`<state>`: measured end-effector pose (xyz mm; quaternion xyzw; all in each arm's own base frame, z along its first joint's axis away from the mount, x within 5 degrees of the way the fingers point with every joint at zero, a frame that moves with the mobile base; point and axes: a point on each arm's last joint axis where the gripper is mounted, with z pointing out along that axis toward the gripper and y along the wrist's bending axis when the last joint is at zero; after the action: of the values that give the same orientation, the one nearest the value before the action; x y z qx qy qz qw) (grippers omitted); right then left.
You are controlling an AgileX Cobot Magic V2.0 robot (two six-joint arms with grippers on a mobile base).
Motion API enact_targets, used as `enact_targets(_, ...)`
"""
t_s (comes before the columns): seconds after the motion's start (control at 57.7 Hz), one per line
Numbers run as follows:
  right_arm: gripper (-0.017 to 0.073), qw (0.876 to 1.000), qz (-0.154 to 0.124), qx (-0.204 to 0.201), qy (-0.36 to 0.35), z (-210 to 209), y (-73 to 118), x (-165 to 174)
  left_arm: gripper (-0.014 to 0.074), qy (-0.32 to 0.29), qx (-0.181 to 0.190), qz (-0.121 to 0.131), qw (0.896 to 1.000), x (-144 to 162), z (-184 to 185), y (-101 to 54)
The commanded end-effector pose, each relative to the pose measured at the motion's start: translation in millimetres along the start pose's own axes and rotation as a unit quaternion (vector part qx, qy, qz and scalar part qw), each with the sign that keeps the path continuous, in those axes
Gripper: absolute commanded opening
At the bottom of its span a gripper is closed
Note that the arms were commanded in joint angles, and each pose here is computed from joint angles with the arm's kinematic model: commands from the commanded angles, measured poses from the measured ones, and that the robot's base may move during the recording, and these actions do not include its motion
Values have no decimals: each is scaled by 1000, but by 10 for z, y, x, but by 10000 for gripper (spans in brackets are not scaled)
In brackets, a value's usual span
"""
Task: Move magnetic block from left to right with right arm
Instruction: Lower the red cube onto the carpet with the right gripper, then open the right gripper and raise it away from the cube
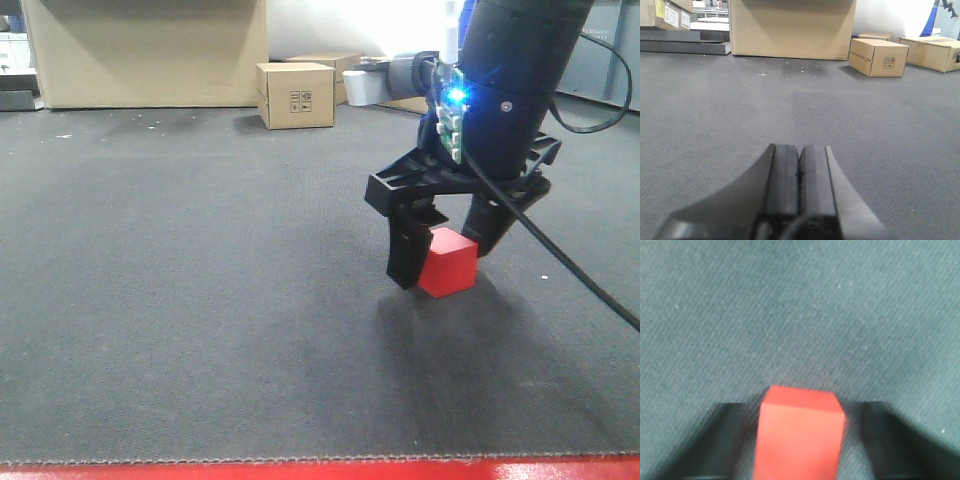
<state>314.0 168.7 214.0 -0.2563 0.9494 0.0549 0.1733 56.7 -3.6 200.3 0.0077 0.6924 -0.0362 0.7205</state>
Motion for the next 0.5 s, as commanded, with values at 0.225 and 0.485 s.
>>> enact_targets(0.225,606,993,6,-5,-117,-755,26,-107,-126,-41,-2,-5,999,-51,-5,5)
enact_targets(0.485,227,971,11,-12,-240,-1592,79,203,-126,-41,-2,-5,999,-51,-5,5)
